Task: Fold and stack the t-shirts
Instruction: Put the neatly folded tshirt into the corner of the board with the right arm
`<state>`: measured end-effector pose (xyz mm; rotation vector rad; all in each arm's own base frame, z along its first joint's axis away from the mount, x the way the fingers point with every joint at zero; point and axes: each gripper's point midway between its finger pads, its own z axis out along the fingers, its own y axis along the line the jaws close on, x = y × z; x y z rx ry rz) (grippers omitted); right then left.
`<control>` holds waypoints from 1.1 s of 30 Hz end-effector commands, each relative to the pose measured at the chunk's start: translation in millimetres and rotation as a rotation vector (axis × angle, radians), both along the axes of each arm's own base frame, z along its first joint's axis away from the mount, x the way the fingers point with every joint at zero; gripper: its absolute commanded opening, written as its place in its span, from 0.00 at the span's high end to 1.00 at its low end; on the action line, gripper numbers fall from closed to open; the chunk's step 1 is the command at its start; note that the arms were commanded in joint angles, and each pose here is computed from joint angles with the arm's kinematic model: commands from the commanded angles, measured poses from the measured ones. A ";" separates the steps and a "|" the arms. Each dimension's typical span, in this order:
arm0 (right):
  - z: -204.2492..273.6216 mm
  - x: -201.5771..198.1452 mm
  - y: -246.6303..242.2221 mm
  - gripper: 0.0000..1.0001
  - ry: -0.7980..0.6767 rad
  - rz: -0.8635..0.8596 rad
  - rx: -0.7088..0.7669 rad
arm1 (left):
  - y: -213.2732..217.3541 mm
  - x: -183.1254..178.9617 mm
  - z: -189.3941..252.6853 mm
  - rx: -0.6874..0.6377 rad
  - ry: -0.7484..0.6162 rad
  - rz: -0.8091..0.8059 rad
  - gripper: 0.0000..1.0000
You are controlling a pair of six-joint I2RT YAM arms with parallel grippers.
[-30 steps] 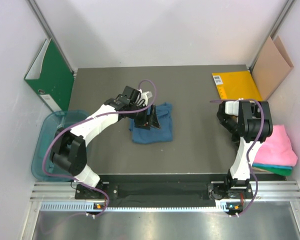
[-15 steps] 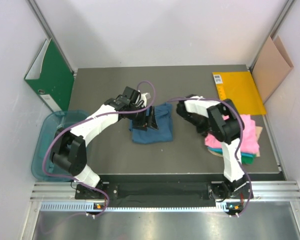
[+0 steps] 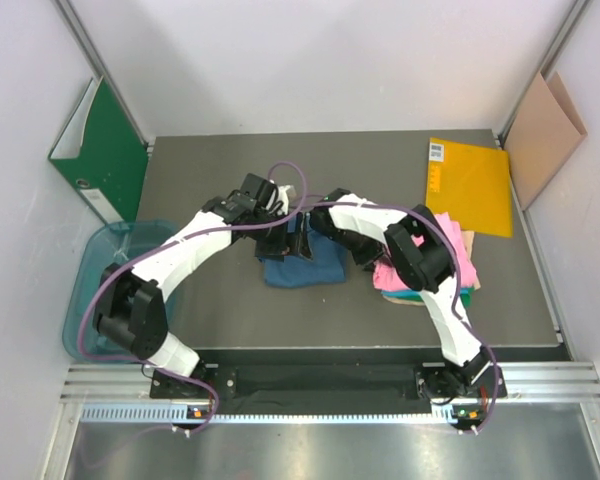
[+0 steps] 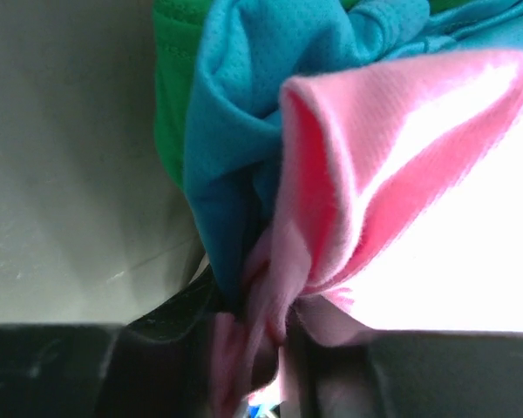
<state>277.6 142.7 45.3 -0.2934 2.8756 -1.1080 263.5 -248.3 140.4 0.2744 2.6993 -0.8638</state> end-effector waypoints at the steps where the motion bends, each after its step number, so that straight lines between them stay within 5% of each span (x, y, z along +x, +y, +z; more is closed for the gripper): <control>1: 11.6 5.5 72.3 0.49 -0.126 -0.052 0.363 | 17.4 9.9 30.7 0.050 -0.134 0.049 0.04; 3: 47.3 8.1 87.8 0.22 -0.210 -0.001 0.466 | 28.8 12.0 35.0 0.084 -0.178 0.091 0.01; 6: 92.7 14.2 111.1 0.01 -0.328 0.046 0.659 | 53.7 23.1 31.6 0.138 -0.203 0.190 0.01; 11: 142.0 25.3 155.9 0.00 -0.485 0.130 1.064 | 79.1 30.7 5.3 0.154 -0.107 0.279 0.01; 14: 122.0 24.7 158.2 0.00 -0.432 0.083 1.168 | 94.4 39.9 -11.3 0.152 -0.064 0.333 0.06; 15: 119.3 29.0 163.1 0.00 -0.432 0.071 1.207 | 101.2 43.2 -15.8 0.148 -0.047 0.353 0.15; 17: 101.2 29.5 167.8 0.00 -0.373 0.053 1.234 | 107.2 48.5 -27.7 0.163 -0.016 0.368 0.74; 19: 98.1 32.5 176.8 0.00 -0.351 0.076 1.259 | 114.8 54.8 -33.6 0.180 0.007 0.391 1.00; 33: 65.1 57.5 163.9 0.00 -0.310 -0.035 1.212 | 101.2 68.1 -67.7 0.134 0.105 0.366 1.00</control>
